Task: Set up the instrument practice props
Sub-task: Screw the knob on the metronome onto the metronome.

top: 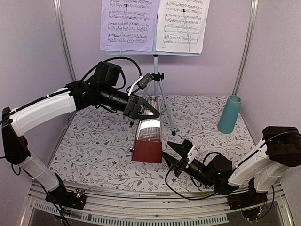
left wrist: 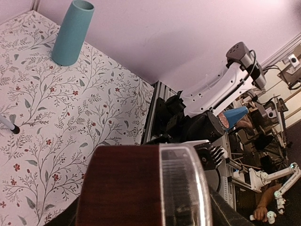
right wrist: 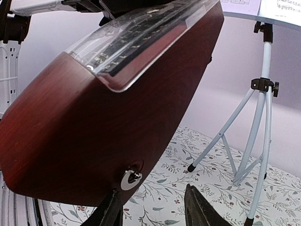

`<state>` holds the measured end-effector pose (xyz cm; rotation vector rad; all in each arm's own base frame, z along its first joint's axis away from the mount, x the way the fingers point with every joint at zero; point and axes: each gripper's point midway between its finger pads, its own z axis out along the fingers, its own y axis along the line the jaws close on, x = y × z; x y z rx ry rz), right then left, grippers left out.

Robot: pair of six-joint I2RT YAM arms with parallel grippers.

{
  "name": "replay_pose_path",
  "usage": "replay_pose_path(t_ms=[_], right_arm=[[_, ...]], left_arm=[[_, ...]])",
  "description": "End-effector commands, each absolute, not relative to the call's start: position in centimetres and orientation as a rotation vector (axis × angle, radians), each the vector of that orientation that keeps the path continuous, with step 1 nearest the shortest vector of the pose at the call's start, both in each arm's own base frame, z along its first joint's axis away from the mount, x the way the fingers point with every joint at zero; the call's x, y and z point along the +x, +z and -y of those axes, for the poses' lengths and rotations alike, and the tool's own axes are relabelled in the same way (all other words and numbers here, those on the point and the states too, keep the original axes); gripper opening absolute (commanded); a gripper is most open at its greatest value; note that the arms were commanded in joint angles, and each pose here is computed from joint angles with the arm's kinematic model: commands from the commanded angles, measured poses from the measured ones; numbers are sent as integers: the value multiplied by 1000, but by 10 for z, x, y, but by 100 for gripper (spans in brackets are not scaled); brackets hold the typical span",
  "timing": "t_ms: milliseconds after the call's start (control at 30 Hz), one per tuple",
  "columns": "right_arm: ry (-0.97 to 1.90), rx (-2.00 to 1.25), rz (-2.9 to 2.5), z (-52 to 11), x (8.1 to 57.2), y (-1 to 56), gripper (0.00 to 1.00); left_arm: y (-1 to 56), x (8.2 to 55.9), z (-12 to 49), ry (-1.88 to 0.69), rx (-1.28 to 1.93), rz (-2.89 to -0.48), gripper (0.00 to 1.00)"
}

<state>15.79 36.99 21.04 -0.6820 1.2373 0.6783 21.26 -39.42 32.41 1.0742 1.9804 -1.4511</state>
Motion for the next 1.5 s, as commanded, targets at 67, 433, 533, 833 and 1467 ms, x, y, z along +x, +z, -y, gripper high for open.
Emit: replay_pose_path(t_ms=[67, 433, 533, 833, 1467], right_arm=[[692, -681, -1226, -378, 152, 213, 46], [651, -581, -1231, -372, 163, 222, 47], [654, -560, -1215, -368, 163, 227, 45], [736, -708, -1159, -383, 141, 222, 34], [694, -774, -1167, -393, 141, 214, 22]], left_arm=[[349, 220, 394, -1482, 1041, -1912, 0], [347, 218, 396, -1507, 1056, -1915, 0], [345, 218, 395, -1505, 1056, -1919, 0], [346, 216, 394, -1507, 1066, -1909, 0], [348, 211, 394, -1532, 1092, -1887, 0]])
